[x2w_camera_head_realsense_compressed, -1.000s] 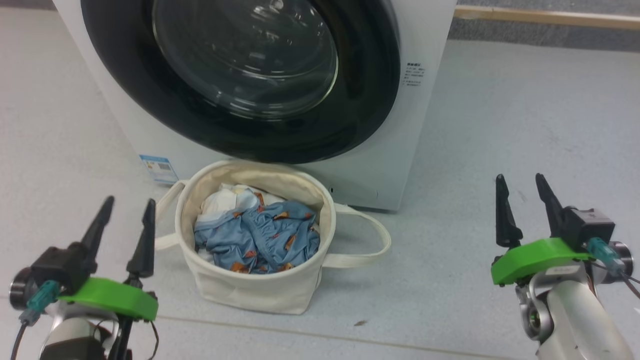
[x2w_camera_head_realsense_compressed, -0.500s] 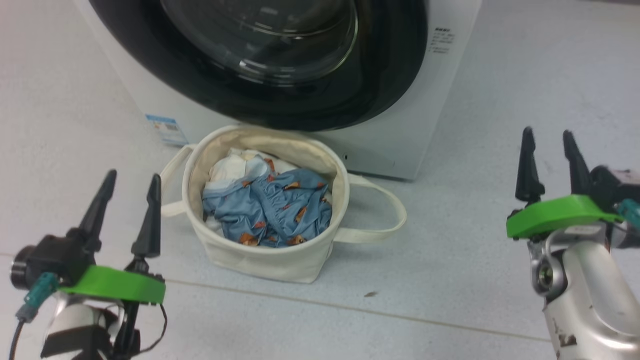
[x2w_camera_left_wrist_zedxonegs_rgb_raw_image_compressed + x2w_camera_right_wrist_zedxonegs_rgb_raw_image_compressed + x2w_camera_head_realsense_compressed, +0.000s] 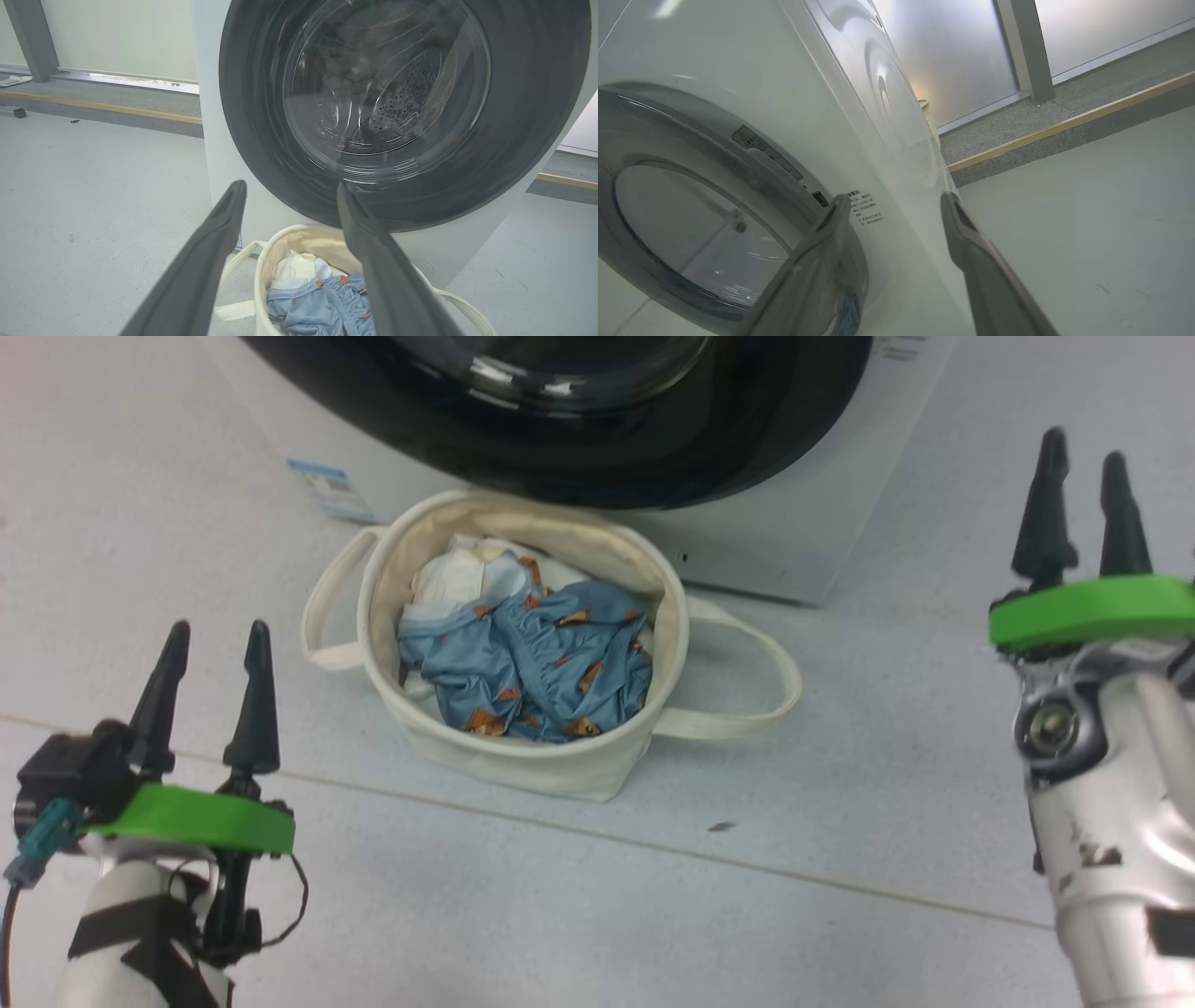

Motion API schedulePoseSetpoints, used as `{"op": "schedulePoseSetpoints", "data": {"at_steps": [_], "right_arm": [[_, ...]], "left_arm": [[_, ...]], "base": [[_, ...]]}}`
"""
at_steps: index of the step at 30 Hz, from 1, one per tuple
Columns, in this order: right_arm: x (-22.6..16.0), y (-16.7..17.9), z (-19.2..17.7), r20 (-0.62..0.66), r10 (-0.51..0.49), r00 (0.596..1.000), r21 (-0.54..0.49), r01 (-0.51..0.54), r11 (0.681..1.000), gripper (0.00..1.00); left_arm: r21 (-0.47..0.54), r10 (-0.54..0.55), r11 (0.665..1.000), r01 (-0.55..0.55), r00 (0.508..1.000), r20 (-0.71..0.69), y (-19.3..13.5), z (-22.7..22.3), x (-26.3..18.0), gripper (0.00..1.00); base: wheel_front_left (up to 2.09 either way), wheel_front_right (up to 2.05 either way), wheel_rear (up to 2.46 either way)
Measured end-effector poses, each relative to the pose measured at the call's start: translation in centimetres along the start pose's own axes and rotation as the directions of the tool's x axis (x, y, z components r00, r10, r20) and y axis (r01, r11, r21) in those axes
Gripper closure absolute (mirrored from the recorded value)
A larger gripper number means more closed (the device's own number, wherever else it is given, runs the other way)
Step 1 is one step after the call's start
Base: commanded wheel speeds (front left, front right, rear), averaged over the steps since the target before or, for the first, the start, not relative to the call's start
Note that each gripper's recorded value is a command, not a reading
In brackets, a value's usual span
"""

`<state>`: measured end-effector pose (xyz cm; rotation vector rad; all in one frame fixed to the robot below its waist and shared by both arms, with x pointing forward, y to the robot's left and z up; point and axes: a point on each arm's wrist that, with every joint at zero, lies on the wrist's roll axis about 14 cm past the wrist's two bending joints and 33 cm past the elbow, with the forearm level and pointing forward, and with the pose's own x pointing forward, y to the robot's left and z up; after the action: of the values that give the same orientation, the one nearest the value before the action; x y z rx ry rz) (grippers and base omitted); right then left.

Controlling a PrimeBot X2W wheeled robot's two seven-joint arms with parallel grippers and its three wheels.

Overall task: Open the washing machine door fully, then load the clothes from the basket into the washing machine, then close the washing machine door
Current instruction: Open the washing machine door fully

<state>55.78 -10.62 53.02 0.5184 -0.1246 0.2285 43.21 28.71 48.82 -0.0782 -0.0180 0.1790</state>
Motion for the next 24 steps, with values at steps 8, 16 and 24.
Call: {"op": "schedulePoseSetpoints", "data": {"at_steps": [8,16,24], "right_arm": [[3.9,0.6,-1.3,-0.01,0.011,1.0,0.278,-0.008,0.961,0.0],[7.3,1.6,-1.7,-0.025,0.038,0.999,0.483,-0.021,0.876,1.0],[9.0,3.8,-2.8,-0.123,0.143,0.982,0.675,-0.023,0.737,1.0]], "left_arm": [[0.025,0.014,1.0,-0.013,0.999,-0.034,0.7,-1.2,0.7,0.0],[0.044,0.045,0.998,-0.042,0.997,-0.063,1.8,-2.2,0.6,0.0],[0.05,0.073,0.996,-0.07,0.994,-0.077,2.7,-2.8,0.5,0.0]], "base": [[0.0,0.0,0.0],[0.0,0.0,0.0],[0.0,0.0,0.0]]}}
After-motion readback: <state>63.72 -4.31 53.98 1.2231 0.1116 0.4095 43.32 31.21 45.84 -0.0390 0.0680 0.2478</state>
